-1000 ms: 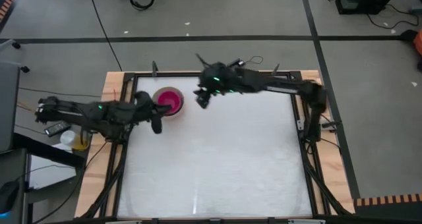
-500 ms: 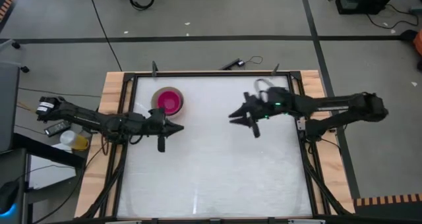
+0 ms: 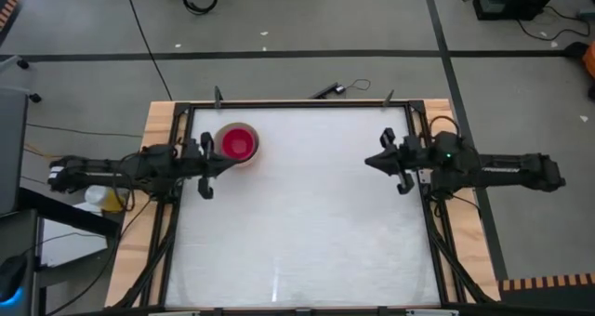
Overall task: Nest bowls inside each other
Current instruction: Return to Home Position
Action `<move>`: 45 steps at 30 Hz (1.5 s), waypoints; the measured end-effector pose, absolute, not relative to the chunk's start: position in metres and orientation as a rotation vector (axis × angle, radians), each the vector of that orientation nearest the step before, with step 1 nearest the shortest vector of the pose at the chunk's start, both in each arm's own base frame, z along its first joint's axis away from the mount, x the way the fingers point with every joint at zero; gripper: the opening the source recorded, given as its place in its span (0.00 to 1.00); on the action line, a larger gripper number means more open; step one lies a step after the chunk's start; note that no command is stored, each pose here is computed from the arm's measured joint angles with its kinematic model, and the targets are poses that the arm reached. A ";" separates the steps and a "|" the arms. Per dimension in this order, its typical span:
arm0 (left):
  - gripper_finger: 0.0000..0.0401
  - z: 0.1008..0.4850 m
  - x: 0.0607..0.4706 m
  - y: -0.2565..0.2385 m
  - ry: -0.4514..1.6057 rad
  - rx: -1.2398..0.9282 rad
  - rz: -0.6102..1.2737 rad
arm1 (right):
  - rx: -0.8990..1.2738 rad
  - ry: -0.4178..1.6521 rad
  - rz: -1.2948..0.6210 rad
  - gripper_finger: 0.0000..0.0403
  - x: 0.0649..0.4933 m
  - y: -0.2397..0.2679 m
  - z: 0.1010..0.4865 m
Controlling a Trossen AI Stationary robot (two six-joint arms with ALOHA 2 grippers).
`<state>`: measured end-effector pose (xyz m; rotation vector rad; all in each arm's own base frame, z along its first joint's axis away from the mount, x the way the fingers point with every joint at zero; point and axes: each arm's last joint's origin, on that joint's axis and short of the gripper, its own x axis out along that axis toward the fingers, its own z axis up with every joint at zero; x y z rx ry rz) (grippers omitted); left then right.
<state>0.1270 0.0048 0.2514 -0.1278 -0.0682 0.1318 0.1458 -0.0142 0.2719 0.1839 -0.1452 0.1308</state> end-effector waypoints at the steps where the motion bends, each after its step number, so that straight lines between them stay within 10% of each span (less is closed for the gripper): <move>1: 0.00 0.247 0.124 0.005 -0.074 -0.141 0.123 | 0.188 -0.163 0.132 0.01 0.143 -0.013 0.269; 45: 0.00 0.169 0.098 0.003 -0.033 -0.108 0.091 | 0.179 -0.255 0.142 0.00 0.096 -0.005 0.192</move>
